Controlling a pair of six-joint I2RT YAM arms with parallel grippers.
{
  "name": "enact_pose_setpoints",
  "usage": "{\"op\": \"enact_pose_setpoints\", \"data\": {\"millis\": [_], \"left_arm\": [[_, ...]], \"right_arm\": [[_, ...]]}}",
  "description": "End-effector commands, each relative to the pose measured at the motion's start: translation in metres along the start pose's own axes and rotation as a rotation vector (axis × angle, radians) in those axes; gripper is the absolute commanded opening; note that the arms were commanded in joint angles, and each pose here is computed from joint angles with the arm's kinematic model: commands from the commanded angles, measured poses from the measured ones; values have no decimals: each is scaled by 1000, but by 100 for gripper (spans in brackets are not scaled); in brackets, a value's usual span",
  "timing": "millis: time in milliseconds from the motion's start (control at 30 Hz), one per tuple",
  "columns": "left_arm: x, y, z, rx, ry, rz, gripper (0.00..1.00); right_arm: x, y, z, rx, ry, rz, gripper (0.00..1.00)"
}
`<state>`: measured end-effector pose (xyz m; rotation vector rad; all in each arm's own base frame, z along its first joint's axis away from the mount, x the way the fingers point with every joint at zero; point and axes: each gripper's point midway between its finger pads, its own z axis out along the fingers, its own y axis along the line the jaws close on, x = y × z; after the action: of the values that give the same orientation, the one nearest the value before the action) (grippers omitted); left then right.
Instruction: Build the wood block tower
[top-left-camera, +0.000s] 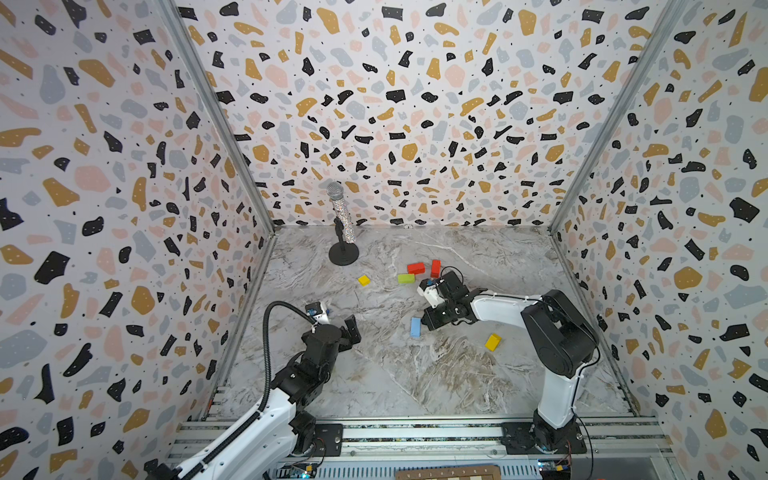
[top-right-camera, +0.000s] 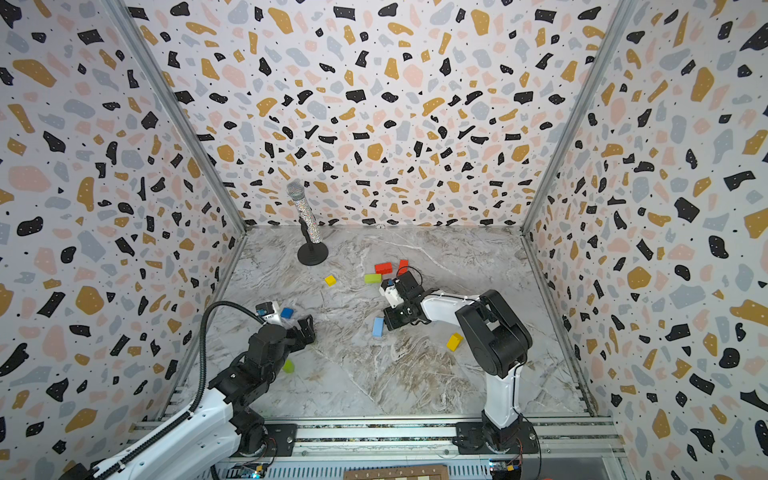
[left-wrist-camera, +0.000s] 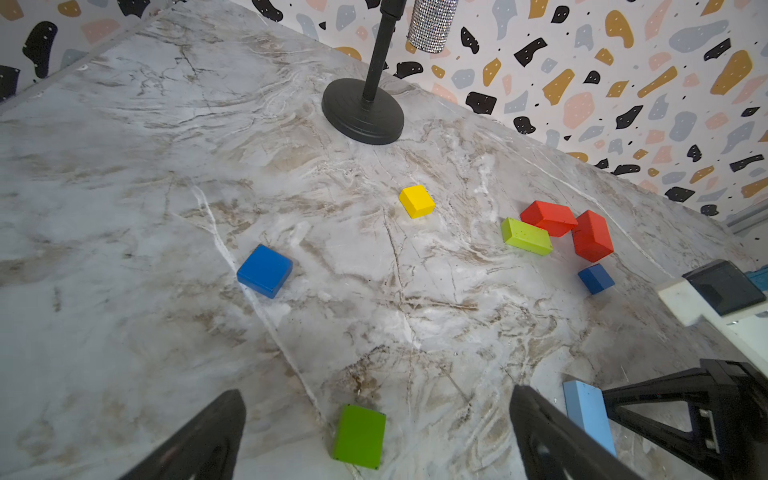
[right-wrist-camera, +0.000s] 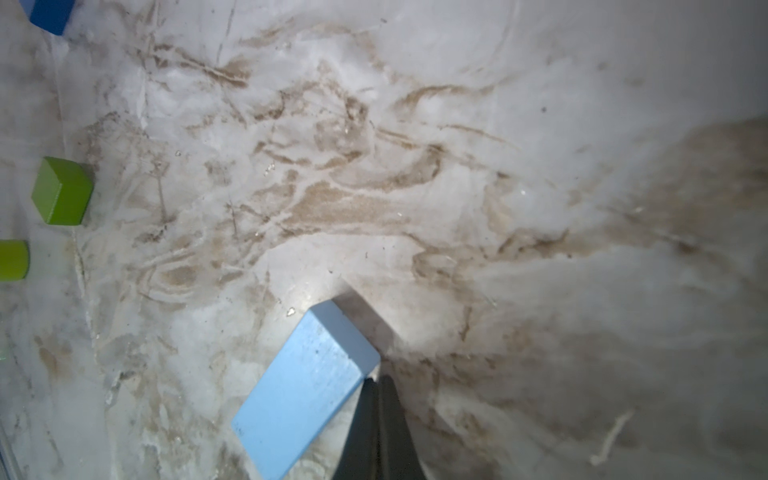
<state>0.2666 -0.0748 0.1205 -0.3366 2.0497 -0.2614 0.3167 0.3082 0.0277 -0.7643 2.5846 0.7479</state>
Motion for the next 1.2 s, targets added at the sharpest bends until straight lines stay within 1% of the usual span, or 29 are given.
{"op": "enact_pose_setpoints", "data": {"millis": [0, 167, 500, 667, 833, 867, 900, 967, 1000, 1033, 1100, 1133, 1167], "left_arm": [[-19, -5, -1, -21, -37, -38, 100], [-18, -4, 5, -73, -2, -16, 100], [-15, -11, 8, -29, 6, -8, 100], [-14, -11, 8, -28, 11, -1, 100], [-17, -13, 6, -21, 0, -5, 100], [-18, -13, 6, -19, -3, -5, 100], [-19, -14, 5, -16, -5, -5, 100], [-21, -14, 4, -14, -11, -4, 100], [-22, -15, 4, -13, -11, -2, 100], [-22, -15, 4, -12, -13, -2, 100], [-22, -14, 3, -13, -14, -1, 100], [-22, -14, 2, -11, -14, -3, 100], [-21, -14, 2, -9, -11, -3, 100]], "right_arm": [[-5, 4, 2, -4, 4, -16, 0], [-5, 6, 4, -13, 8, -18, 0], [-13, 13, 3, -27, 3, -38, 0], [-15, 7, -2, 5, -3, -36, 0], [-30, -3, -19, 63, -42, -24, 0], [-35, -5, -24, 81, -53, -22, 4], [-41, -7, -28, 95, -66, -24, 10], [-53, -7, -32, 108, -81, -34, 26], [-59, -7, -33, 111, -82, -42, 32], [-64, -6, -33, 113, -80, -51, 34], [-80, -6, -33, 116, -91, -71, 33], [-86, -7, -32, 121, -98, -76, 27], [-94, -10, -31, 129, -106, -75, 19]]}}
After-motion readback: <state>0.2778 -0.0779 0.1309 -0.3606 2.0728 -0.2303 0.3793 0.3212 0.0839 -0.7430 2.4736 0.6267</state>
